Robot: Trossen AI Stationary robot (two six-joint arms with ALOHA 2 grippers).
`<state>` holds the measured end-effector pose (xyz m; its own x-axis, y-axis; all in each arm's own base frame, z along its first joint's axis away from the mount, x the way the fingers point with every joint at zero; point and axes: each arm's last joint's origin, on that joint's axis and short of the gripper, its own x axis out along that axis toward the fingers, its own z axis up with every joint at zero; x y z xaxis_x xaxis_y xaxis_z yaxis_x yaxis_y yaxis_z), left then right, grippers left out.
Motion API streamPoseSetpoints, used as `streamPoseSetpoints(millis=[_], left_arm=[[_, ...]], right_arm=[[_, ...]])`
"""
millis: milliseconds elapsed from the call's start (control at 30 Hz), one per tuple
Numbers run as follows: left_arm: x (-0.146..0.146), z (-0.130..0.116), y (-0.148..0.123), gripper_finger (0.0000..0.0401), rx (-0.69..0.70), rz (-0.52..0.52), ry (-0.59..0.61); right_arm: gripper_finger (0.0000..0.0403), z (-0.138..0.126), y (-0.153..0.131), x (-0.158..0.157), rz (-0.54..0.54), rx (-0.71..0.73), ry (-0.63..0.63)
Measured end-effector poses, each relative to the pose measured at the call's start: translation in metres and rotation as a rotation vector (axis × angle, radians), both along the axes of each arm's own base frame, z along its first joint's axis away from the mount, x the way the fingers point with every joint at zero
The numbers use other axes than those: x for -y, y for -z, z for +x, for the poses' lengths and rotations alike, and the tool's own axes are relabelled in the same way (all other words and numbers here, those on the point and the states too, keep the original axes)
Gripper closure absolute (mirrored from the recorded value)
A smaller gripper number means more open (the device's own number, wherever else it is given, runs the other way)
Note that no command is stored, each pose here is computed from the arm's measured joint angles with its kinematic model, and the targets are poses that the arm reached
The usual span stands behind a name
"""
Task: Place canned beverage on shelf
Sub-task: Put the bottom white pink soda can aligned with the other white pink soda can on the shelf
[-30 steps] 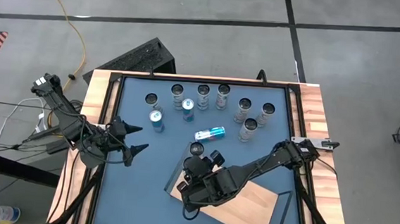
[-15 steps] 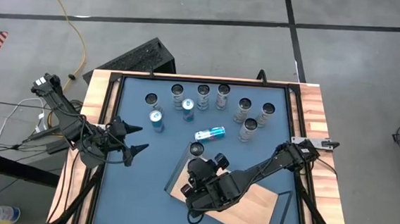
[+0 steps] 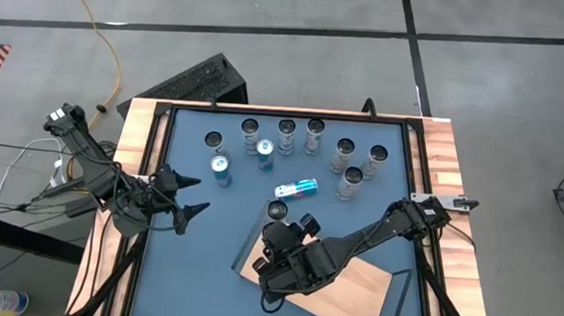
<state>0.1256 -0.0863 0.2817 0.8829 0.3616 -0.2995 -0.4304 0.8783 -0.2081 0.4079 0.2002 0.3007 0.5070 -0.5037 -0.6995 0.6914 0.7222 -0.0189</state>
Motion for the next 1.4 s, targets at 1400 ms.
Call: streamPoseSetpoints(millis=[1400], left_arm=[[0.0001,0.0000,-0.0001,0.0053,0.000,-0.001,0.001]], right_arm=[[0.0156,0.0061,-0.0009,0.0026,-0.021,-0.001,-0.050]])
